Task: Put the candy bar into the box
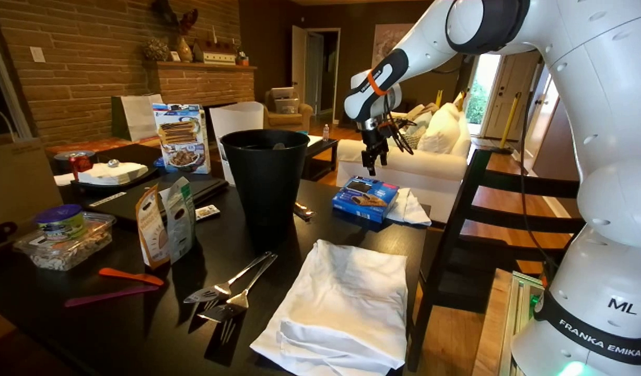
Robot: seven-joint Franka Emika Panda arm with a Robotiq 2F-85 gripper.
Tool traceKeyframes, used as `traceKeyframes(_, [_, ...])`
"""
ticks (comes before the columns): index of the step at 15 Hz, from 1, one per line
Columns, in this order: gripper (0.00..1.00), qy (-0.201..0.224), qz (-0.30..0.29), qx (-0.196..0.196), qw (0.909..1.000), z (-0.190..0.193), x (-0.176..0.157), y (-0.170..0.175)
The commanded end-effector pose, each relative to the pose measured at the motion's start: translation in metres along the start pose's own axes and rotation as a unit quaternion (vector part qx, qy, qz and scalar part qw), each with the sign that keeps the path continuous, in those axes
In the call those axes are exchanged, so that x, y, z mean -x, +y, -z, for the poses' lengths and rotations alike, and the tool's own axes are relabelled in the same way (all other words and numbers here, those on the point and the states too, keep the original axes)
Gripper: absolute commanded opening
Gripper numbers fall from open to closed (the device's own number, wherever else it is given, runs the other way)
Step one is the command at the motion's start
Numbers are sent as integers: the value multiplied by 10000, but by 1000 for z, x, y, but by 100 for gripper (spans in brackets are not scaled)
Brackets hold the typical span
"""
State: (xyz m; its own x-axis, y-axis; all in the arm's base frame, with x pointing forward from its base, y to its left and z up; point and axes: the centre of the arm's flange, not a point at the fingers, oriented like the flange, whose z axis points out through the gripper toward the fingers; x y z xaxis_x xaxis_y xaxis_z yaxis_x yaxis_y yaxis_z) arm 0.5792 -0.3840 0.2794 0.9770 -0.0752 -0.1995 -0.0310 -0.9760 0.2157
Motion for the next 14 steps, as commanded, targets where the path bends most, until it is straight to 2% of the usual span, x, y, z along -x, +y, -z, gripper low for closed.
traceKeyframes(1, [100, 165, -96, -577, 9982, -7, -21, 25])
traceKeyframes(9, [100, 291, 145, -1626, 9862, -33, -25, 43])
traceKeyframes(14, [100, 278, 240, -1844, 9822, -47, -27, 53])
